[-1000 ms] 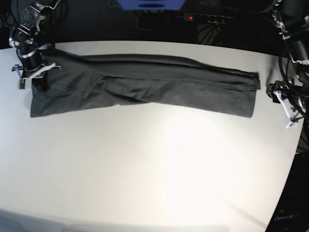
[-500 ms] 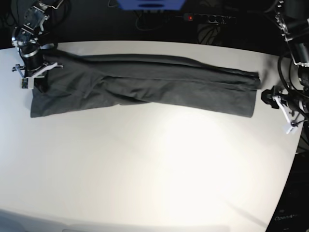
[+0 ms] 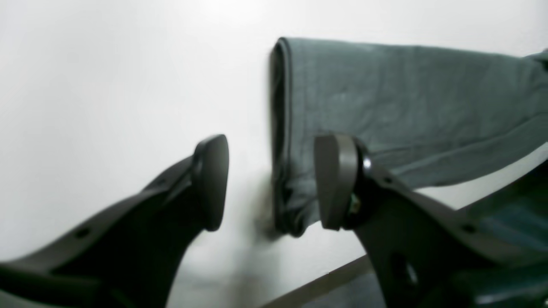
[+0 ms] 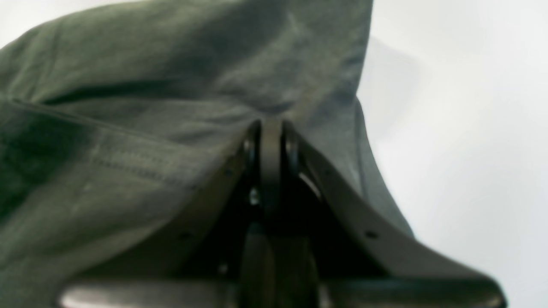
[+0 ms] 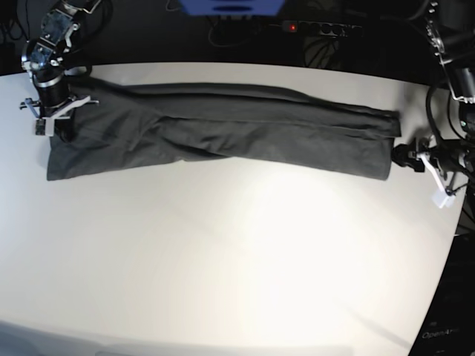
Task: Fold the T-shirt properly
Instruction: 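Move the left gripper down to the strip end and grasp it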
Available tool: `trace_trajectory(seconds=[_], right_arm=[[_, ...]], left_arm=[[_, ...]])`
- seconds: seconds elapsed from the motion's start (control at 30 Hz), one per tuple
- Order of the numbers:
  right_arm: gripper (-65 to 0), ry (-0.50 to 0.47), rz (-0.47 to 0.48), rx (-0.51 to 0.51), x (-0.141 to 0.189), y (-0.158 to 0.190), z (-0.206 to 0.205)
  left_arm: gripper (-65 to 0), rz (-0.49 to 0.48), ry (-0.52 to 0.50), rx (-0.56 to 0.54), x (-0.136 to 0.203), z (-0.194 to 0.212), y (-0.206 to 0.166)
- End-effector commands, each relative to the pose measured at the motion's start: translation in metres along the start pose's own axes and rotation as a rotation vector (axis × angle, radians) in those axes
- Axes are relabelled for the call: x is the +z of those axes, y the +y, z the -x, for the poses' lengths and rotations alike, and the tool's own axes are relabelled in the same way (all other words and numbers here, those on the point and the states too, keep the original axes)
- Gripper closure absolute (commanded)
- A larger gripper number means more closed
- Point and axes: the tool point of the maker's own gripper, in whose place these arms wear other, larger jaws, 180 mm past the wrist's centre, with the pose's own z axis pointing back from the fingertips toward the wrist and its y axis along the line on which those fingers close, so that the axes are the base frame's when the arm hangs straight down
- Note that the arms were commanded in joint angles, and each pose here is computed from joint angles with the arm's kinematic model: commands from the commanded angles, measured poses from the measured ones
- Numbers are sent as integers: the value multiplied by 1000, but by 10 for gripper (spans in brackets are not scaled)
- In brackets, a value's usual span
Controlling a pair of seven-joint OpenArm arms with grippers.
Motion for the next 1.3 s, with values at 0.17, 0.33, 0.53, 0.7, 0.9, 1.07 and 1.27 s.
trace_trajectory(seconds=[0.17,0.33,0.53,0.7,0.9,1.07,1.27], right_arm=[[-7,186,-38,47,5,10,39],[-7,187,-38,48,5,10,40],[-7,185,-38,47,4,10,39],[-7,184,-38,47,4,10,39],[-6,177,-38,45,1,11,35],[-6,192,-46,29,1,13,43],[-6,199,-50,21,1,15,48]], left_arm=[[-315,42,27,56,-13,10,-2],[-315,52,89,20,-25,19,-11],[-314,53,95,19,-26,20,-12],[-310,49,113,44,-26,27,-6],[-272,33,219,103,-35,43,7],[-200,26,268,131,-39,48,11],[-197,0,289,100,-42,41,10]])
